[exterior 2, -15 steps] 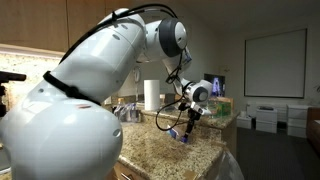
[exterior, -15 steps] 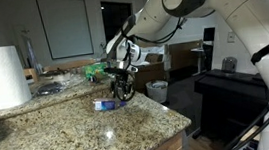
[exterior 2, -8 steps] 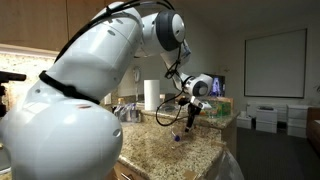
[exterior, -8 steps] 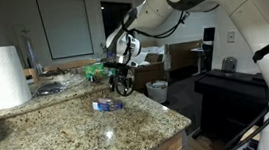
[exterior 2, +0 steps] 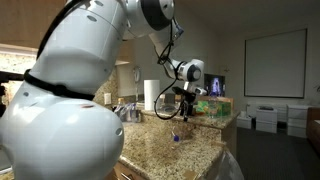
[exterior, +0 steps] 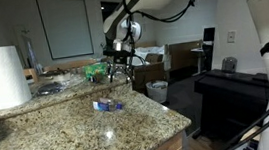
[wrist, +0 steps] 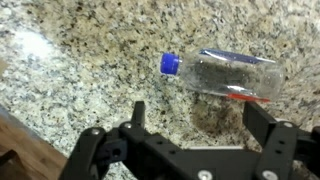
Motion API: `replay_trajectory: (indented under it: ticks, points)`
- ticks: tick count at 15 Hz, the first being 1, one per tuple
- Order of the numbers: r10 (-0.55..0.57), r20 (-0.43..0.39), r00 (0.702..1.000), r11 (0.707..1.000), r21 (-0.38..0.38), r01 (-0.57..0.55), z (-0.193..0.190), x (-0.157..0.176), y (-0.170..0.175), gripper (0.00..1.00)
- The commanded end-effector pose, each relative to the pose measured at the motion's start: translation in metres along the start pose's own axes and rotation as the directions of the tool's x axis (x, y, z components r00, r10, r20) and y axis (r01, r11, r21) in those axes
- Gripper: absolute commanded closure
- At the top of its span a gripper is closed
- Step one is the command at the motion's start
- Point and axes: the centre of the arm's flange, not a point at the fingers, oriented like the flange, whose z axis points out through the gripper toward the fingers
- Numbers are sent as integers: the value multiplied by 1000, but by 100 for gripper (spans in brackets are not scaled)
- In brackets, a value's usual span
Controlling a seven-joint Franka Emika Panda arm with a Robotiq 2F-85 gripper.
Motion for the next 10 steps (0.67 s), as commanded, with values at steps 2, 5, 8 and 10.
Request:
replay_trajectory:
  ticks: [2,5,8,10]
  points:
    - [-244,-7,970,968,-64,243,-7,-12,28,0]
    - [-372,-33,928,919,-156,363,21,-13,32,0]
    - [-480,-81,874,860,-240,450,52,-27,26,0]
    - [-448,-74,891,877,-229,422,44,-20,18,0]
